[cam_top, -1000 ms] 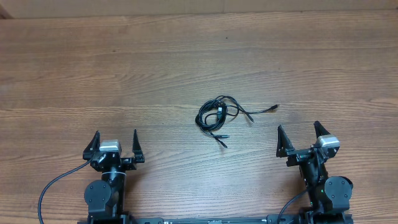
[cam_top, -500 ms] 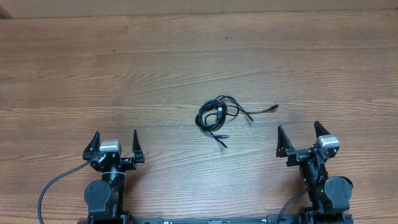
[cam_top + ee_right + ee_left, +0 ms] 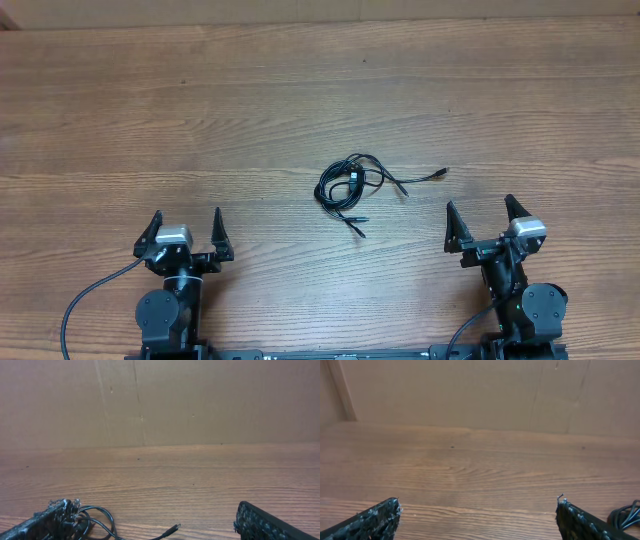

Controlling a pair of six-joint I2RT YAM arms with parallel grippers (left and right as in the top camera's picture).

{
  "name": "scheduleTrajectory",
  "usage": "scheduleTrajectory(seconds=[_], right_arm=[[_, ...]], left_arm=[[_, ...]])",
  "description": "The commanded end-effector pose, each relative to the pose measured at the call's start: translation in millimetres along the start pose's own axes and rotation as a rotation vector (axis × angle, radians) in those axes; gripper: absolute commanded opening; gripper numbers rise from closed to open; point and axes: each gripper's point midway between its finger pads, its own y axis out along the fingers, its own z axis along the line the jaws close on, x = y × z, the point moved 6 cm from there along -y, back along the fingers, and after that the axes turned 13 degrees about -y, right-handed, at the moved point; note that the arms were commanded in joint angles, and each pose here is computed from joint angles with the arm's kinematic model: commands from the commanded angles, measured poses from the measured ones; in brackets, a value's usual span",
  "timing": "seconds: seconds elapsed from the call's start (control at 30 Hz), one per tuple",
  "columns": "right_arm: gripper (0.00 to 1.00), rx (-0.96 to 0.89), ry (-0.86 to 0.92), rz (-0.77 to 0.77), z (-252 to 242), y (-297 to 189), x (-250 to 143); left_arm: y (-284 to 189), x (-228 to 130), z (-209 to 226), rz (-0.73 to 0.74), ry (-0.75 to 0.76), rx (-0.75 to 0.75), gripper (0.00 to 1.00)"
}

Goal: Untangle cables

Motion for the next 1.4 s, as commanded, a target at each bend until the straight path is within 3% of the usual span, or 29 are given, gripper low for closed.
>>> scheduleTrajectory(seconds=[0.0,0.1,0.23,0.57,1.0,1.2,1.37], right_arm=[[1.0,0.001,0.004,0.005,0.8,0.7,-3.5],[1.0,0.001,0.004,0.005,0.8,0.7,-3.5],[1.0,0.001,0.004,0.005,0.8,0.7,-3.5],[1.0,0.001,0.004,0.005,0.8,0.7,-3.5],[1.0,0.001,0.004,0.005,0.8,0.7,-3.5],[1.0,0.001,0.004,0.005,0.8,0.7,-3.5],[1.0,0.001,0.004,0.005,0.8,0.7,-3.5]], left_arm=[[0.5,-2.9,-2.2,0.011,-0.208,-0.019,1.0],[0.5,-2.7,-2.2,0.011,-0.293,-0.019,1.0],[0.3,1.0,-3.9,-0.005,-0.285,-0.031,1.0],[-13.9,26.2,-40.7,0.065,-0.263,-0.275,1.0],[-37.7,87.9,-64.1,0.124,-0.272,-0.285,0.99],[-33.7,106.8,-74.1,0.236,-0.266,-0.275,1.0],[-19.8,115.6,-86.6,0.454,-0.255,-0.284,1.0]])
